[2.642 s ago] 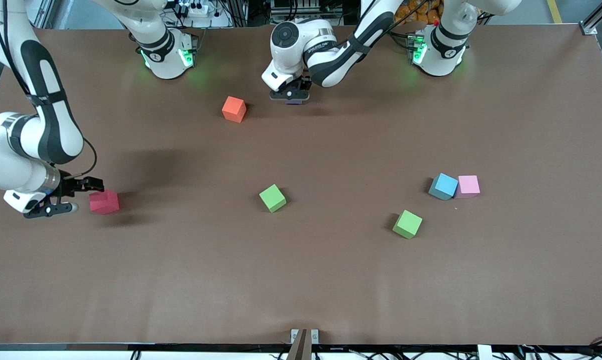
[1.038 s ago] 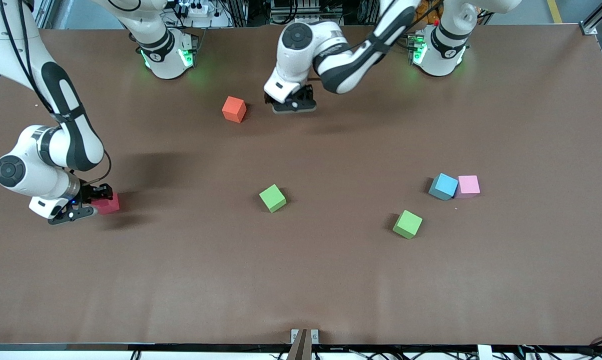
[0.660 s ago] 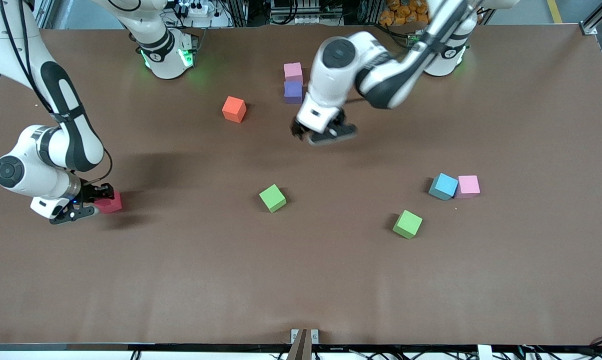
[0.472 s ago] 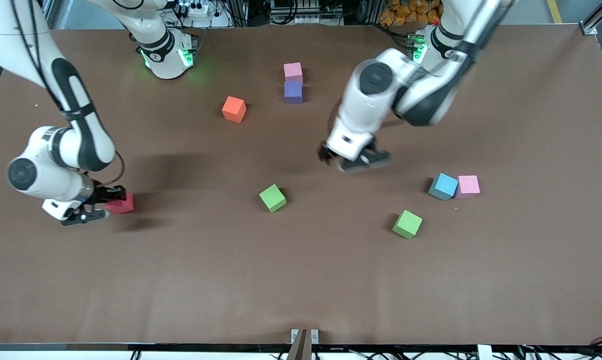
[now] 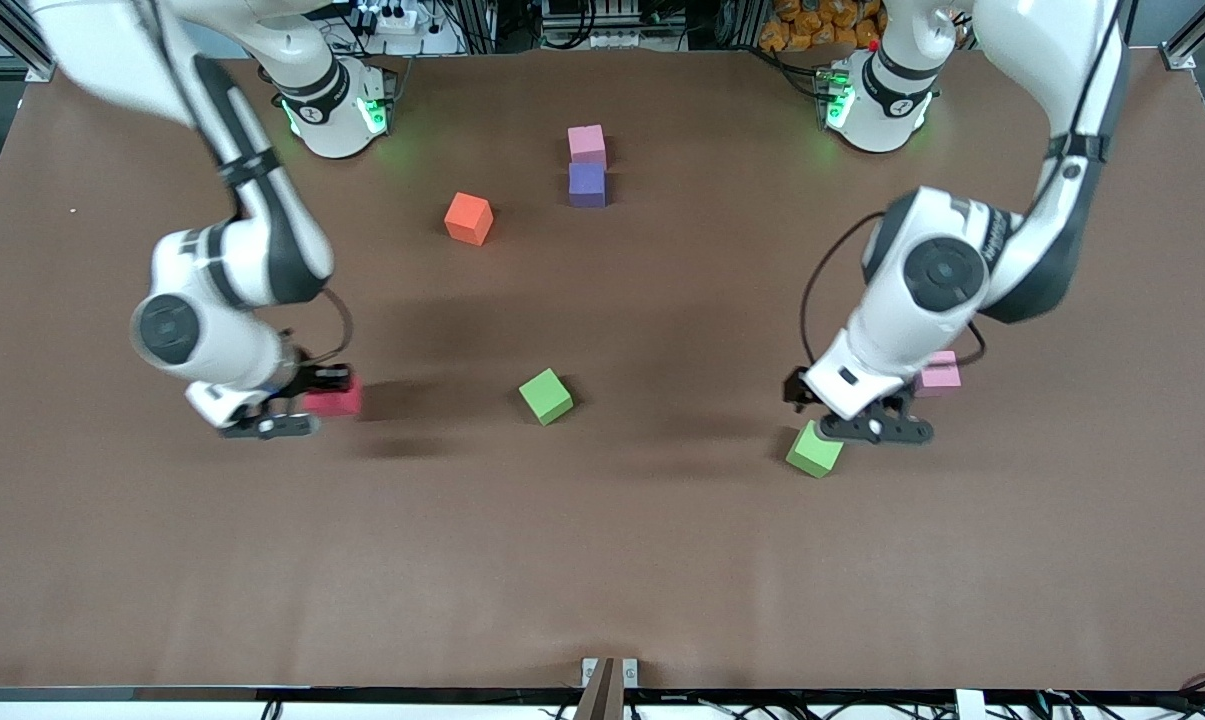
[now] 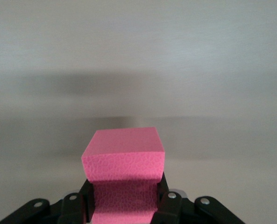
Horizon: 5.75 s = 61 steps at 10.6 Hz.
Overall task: Arrange blocks into number 1
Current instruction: 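Grasp the red cube with the right gripper while the left gripper reaches a green cube, then place the red cube below the purple cube while the left gripper grasps the green cube, then carry the green cube to the column while the right gripper grasps another green cube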
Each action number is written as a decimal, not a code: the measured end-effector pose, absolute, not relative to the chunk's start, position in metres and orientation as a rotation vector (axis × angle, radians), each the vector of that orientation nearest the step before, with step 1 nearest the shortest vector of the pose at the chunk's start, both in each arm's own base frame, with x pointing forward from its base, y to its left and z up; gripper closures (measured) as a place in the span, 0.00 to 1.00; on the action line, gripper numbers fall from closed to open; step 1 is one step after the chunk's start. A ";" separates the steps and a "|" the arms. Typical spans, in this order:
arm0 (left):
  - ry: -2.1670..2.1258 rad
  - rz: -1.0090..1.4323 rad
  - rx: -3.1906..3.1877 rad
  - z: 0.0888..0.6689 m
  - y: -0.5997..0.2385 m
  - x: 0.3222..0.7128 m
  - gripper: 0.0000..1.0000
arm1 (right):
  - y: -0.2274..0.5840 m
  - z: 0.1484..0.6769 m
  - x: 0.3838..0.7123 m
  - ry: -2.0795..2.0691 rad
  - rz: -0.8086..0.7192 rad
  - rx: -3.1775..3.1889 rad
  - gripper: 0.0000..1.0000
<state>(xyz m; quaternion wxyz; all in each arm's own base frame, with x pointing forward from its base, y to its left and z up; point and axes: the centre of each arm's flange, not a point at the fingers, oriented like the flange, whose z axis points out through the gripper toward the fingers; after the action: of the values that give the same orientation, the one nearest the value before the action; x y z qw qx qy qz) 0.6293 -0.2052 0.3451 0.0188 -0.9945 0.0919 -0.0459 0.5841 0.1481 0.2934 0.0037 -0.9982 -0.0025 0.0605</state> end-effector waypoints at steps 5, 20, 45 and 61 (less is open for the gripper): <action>0.544 -0.109 -3.041 0.278 -0.203 0.639 0.00 | 0.352 0.298 0.488 0.148 0.187 -3.162 0.47; 0.710 -0.008 -3.058 0.212 -0.194 0.638 0.00 | 0.525 0.222 0.264 0.257 0.173 -3.176 0.47; 0.672 -0.053 -3.102 0.206 -0.202 0.644 0.41 | 0.528 0.232 0.240 0.512 0.162 -3.192 0.01; -0.261 0.293 -3.225 0.230 -0.493 0.458 0.41 | 0.206 0.310 0.530 0.437 0.168 -3.245 0.00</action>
<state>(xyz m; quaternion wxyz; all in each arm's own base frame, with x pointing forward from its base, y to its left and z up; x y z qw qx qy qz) 0.4580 -0.4932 0.2297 -0.0537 -0.9912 -0.0803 0.0902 0.5301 0.2063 0.3101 -0.0687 -0.9874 0.1330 0.0511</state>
